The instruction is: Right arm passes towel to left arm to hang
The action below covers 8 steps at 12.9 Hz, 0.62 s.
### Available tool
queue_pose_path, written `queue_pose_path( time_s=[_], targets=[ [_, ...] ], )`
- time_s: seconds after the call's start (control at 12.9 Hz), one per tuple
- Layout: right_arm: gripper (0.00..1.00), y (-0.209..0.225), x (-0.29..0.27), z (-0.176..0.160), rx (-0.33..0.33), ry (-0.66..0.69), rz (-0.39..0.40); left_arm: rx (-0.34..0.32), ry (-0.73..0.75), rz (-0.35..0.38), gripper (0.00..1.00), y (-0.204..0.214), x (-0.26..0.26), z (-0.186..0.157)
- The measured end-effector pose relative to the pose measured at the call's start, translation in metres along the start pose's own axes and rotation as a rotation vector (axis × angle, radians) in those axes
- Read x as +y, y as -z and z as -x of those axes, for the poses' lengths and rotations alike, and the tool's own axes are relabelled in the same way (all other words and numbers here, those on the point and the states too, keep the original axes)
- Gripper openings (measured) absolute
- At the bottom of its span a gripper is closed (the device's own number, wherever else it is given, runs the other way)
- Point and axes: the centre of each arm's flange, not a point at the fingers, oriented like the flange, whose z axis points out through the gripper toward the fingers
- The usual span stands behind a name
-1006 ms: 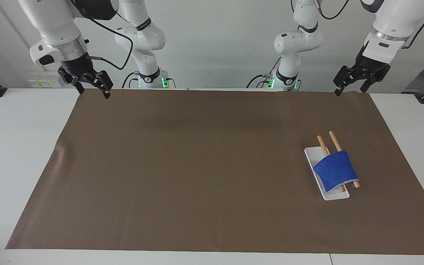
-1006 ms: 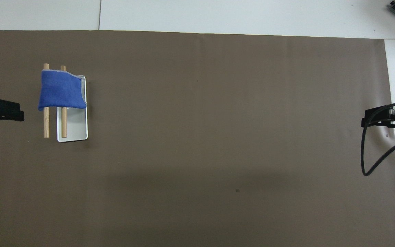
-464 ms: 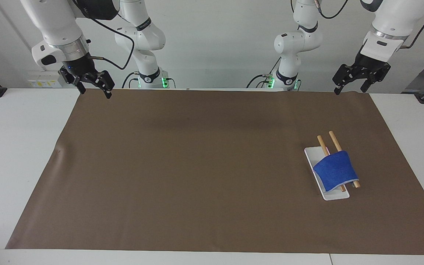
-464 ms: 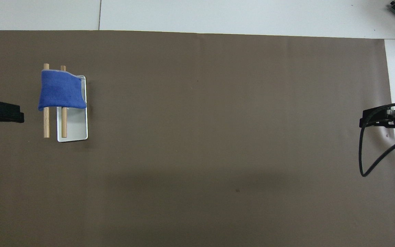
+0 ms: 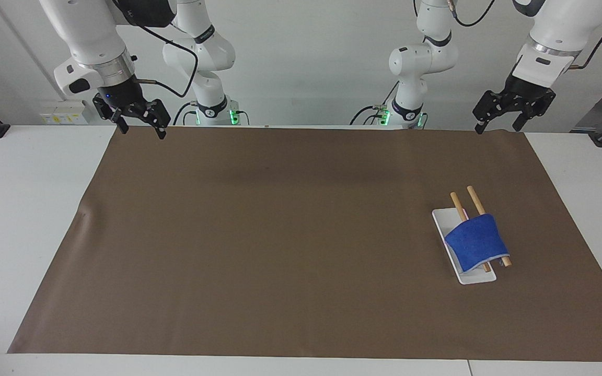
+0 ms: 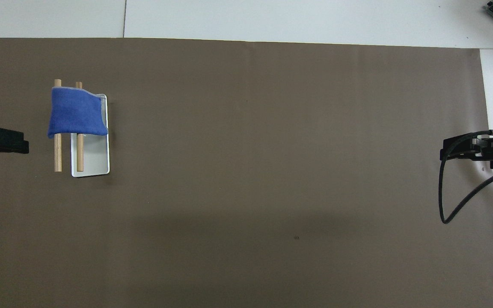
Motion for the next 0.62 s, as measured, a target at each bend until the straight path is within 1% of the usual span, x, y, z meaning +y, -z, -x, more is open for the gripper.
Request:
queue_pose_path(
  time_s=[0.31,0.62],
  targets=[
    [1.00,0.0001,0.0048,-0.0008,0.000,0.020,-0.002,-0.002,-0.006,0.000,1.00,-0.0008,0.0026,0.0004],
    [1.00,0.0064,0.0044,-0.0011,0.014,0.029,-0.004,-0.003,-0.009,0.008,1.00,-0.0008,0.0016,0.0008]
  ],
)
